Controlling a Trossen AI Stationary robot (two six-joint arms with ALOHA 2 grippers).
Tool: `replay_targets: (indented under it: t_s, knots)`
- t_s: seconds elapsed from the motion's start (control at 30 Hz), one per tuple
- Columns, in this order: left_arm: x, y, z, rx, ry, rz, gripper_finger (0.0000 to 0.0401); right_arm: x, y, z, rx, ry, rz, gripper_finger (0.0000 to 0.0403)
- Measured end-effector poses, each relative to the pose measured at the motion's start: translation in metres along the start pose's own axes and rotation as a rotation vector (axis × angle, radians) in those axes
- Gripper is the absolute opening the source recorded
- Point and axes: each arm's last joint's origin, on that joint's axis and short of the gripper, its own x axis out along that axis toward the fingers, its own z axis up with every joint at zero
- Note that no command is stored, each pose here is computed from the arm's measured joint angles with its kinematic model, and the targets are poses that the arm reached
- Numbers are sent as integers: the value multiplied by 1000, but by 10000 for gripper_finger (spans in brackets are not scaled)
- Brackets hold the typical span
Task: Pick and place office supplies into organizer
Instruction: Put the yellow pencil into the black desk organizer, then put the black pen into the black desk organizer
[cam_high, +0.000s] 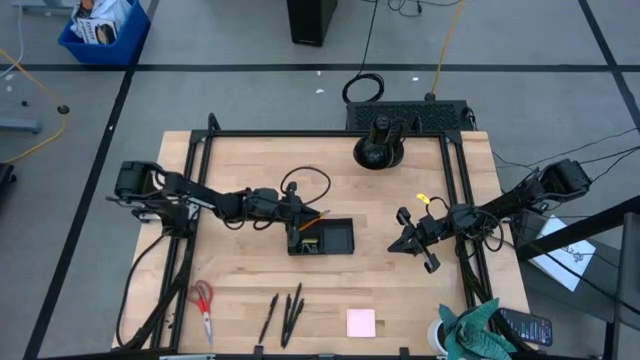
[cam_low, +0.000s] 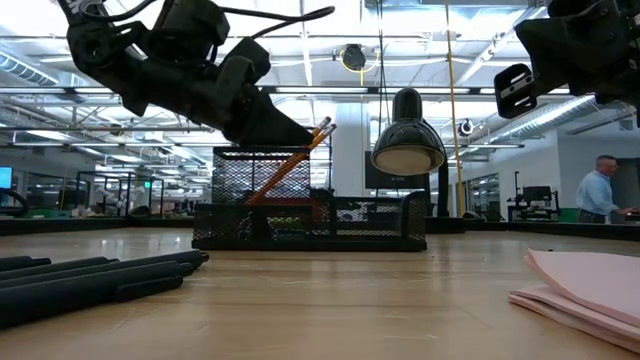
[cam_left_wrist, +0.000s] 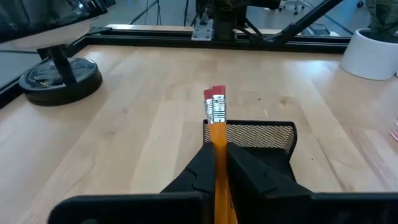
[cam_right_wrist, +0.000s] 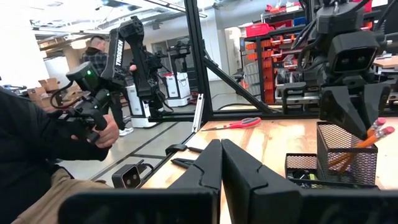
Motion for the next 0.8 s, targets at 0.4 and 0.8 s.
replay_targets:
  t_s: [0.4, 0.8]
  knots:
    - [0, 0, -2, -13, 19, -1, 139, 0, 0, 0, 0, 1, 0, 0]
    - [-34, -8, 41, -42, 102, 104, 213, 0, 0, -1, 1, 7, 0, 0]
